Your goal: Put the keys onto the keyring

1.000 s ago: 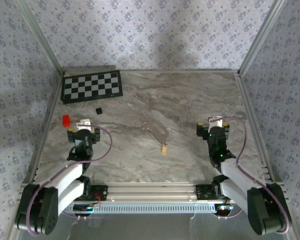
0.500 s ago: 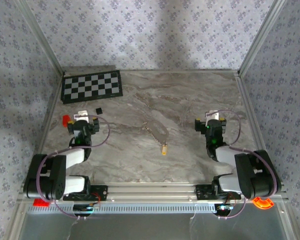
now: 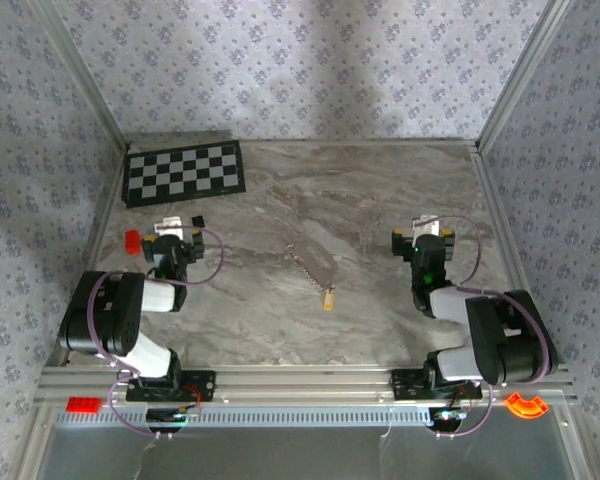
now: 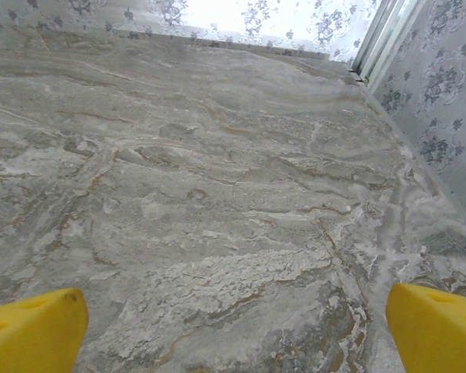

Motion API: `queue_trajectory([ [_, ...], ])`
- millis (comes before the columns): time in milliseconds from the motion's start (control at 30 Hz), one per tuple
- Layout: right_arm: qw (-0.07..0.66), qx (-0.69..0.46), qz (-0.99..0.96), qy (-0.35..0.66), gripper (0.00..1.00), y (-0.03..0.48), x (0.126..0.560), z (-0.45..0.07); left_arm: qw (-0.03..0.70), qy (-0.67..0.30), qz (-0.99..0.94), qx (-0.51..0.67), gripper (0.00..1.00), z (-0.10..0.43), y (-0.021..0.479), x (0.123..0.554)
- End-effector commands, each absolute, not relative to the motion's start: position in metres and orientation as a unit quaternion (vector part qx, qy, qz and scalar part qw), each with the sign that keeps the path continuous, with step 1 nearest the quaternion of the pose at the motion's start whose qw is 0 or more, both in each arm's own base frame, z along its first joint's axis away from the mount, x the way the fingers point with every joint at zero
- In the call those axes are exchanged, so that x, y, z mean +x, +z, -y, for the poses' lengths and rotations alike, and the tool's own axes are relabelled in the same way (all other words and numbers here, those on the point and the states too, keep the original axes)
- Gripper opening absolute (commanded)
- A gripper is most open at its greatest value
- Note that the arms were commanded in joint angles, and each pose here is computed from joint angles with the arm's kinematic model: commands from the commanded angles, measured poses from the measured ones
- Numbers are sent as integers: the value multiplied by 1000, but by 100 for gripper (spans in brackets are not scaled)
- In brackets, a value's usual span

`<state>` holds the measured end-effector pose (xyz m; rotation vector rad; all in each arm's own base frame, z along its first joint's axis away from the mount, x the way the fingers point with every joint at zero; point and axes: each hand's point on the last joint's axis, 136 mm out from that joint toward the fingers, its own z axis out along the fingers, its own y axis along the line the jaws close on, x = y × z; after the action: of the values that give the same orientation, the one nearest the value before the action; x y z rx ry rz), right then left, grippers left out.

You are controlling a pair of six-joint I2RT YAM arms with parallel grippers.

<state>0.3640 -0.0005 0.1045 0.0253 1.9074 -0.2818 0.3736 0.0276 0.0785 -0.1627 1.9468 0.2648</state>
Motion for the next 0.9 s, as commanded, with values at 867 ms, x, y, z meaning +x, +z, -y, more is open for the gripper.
queue_trajectory([
  [867,563,65,-818,-95,100,87,386,35,564,85,-816,-90,100,-36,92,391],
])
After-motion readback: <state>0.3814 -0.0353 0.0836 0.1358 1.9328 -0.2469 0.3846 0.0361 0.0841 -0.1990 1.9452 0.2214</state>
